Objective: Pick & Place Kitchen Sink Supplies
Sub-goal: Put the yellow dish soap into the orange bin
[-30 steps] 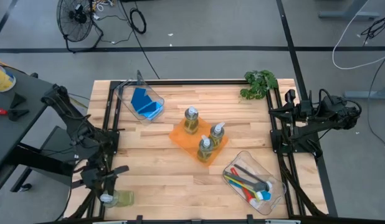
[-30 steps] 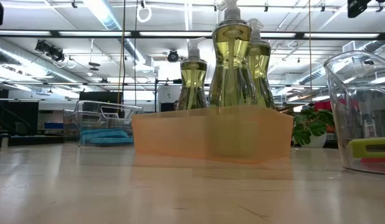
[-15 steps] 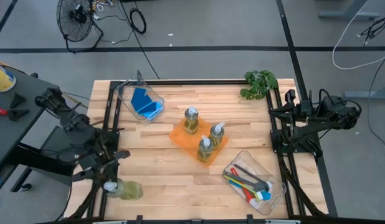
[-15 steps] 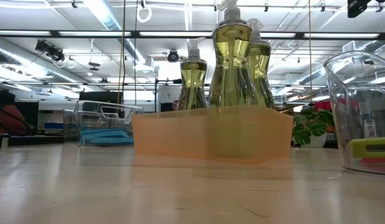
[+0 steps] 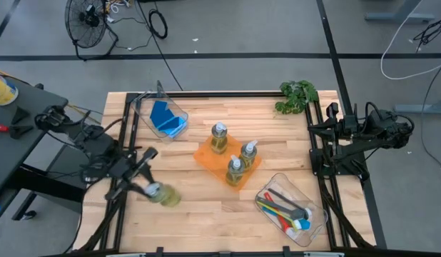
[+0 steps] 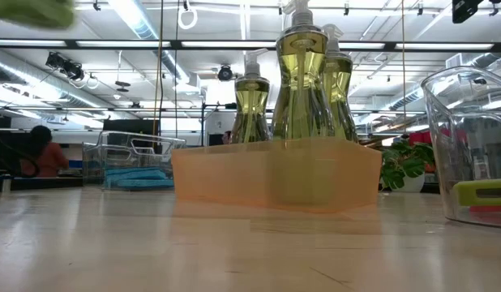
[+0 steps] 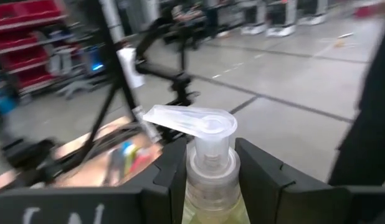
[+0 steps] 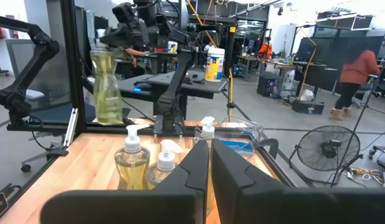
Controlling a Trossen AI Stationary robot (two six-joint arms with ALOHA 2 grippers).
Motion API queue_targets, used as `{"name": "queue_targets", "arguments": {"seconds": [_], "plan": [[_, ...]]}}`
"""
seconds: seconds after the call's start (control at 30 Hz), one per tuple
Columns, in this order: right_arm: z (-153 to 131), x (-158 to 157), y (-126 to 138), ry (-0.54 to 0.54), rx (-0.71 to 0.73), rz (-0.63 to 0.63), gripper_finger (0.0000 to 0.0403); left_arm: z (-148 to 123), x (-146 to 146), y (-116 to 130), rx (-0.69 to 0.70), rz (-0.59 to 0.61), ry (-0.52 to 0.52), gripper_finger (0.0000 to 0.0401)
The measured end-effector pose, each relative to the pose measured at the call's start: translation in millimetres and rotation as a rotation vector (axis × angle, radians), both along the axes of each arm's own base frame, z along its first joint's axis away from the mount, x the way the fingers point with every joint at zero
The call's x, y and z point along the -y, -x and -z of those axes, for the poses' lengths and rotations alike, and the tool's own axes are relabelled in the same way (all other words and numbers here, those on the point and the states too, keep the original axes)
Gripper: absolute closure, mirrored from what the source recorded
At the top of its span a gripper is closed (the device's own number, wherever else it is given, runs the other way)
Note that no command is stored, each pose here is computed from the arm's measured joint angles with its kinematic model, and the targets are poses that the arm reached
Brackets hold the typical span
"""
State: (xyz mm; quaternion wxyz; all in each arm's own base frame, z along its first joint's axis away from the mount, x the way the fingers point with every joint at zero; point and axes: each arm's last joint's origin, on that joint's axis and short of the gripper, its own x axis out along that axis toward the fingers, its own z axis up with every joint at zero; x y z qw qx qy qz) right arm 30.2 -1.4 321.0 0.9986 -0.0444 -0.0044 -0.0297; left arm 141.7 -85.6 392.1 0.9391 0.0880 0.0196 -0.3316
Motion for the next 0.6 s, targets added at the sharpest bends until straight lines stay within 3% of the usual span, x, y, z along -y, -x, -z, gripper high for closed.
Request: {"name": "queue_targets", "arguments": {"seconds": [0.2,0.6], "plan": [[0,0,0,0.0,0.0,0.0,0.0382,7,-10,-22,-0.038,-0.158,-0.021,0.028],[0,0,0,0.0,-0.001,-0.001,0.0382,19,-25,-69,-0.049,-0.303,0.003,0.028]]}}
